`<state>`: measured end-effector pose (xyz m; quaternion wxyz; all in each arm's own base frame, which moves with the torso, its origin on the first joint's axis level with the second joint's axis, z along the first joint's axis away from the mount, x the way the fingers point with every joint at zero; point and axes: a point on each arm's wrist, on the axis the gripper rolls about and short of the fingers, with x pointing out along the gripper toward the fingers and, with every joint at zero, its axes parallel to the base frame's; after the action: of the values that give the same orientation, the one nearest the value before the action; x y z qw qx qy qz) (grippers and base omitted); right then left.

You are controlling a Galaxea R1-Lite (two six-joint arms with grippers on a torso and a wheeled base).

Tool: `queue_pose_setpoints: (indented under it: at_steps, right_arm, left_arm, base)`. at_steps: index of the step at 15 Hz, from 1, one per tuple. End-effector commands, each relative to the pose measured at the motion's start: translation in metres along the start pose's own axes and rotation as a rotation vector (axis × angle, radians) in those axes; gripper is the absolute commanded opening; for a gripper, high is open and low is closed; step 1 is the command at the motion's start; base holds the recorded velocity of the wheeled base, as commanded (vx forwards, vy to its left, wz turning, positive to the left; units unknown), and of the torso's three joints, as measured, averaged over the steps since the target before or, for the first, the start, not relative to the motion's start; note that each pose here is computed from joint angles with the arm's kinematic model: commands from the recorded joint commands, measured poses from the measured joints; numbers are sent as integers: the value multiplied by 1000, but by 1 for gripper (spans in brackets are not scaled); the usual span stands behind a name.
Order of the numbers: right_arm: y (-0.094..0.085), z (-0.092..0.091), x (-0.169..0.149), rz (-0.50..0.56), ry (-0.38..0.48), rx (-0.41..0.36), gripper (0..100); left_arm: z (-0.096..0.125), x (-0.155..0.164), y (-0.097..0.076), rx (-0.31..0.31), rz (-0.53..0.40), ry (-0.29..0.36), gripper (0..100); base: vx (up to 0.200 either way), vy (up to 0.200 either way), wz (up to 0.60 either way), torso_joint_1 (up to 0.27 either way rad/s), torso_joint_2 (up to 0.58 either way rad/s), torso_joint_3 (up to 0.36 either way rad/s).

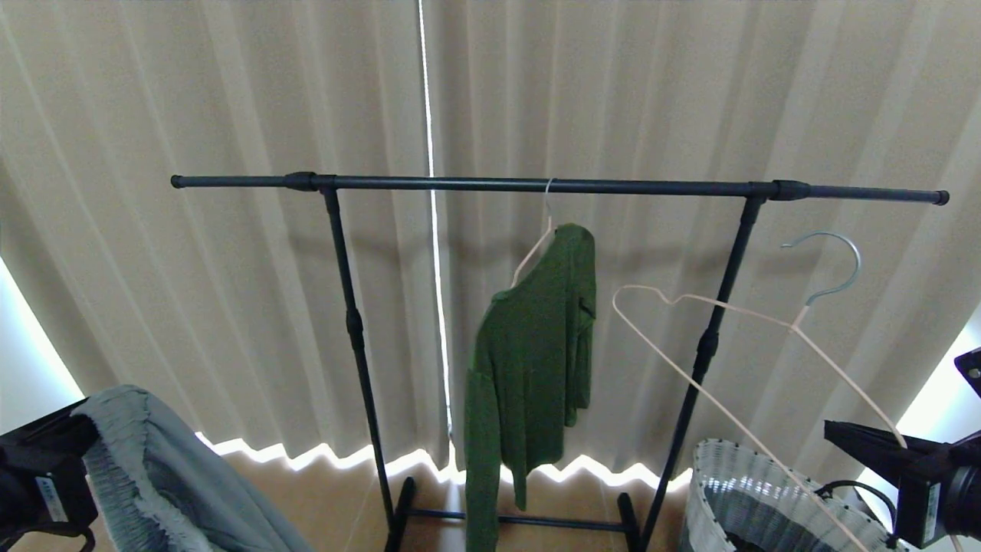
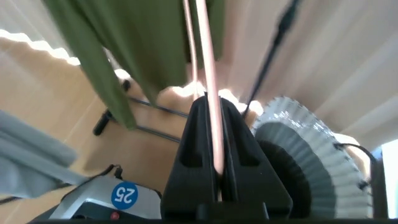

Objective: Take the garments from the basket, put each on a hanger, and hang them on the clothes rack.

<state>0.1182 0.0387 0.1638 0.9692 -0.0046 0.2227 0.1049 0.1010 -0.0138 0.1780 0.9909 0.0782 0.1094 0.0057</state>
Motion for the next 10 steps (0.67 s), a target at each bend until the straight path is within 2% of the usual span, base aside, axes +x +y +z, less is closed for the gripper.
queue_pose_setpoints:
  at_steps: [1,8,10]
  right_arm:
    - [0,0,0,0,1,1,0]
    - [3,6,-1,55,-21,-7,0]
    - [8,8,-4,118,-35,-16,0]
  left_arm:
    - [0,0,0,-1,-1,1,0]
    - [-5,-4,0,1,-2,0,0]
    - [-1,-2,0,14,-4,-4,0]
  base:
    - [0,0,0,0,0,0]
    - [0,0,0,0,0,0]
    - [0,0,0,0,0,0]
